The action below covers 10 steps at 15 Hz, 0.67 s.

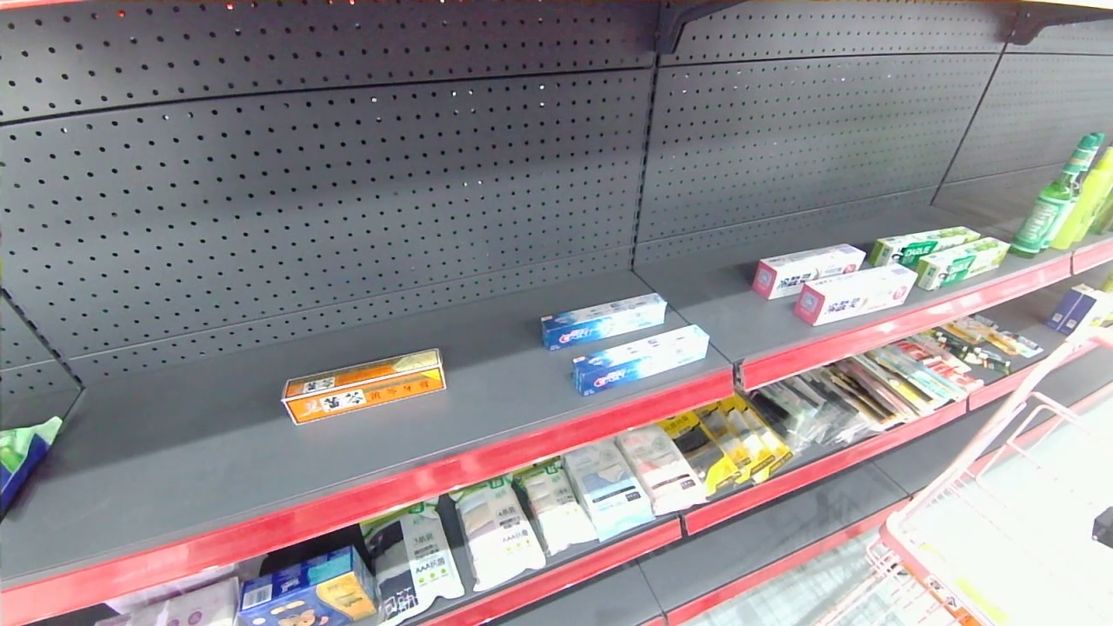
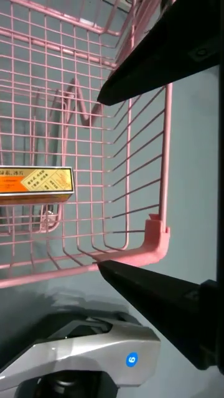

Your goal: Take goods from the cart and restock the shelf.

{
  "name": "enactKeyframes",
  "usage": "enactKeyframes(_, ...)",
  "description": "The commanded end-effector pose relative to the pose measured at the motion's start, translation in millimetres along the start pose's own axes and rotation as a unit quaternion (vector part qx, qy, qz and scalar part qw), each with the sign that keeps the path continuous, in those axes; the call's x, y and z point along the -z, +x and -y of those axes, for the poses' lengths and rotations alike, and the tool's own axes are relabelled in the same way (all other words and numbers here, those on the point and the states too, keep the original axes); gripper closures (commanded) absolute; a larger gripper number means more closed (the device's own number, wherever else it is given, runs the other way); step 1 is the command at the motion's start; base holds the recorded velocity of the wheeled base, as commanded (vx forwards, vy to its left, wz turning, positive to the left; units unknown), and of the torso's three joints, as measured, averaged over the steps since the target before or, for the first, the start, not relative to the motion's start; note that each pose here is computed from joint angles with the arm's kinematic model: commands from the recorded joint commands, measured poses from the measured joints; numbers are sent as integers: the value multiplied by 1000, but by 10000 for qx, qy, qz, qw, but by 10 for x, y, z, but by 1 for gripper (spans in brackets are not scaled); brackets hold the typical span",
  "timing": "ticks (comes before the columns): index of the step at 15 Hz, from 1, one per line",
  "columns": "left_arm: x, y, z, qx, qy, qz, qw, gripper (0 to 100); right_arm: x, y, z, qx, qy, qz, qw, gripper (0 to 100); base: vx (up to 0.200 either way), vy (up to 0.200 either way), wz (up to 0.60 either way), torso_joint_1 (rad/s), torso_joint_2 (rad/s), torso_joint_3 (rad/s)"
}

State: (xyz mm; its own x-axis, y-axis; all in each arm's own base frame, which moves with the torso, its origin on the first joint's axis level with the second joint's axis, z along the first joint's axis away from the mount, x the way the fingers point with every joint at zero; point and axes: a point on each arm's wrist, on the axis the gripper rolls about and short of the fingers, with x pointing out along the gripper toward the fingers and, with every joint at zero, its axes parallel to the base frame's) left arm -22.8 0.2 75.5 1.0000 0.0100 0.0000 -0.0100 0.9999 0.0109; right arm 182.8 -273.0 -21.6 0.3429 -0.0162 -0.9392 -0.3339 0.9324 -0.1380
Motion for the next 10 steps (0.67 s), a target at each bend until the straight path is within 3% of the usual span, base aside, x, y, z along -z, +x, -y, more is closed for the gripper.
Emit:
enactKeyframes(1,0,1,0,-4,0,-8,10000,0,-12,116,-8,-129,86,-18,9999,0,0,0,0,0,0,0)
enactKeyframes(10,0,1,0,-4,0,-8,10000,0,-106,103,1,-82,60,20,9999,0,0,0,0,0,0,0)
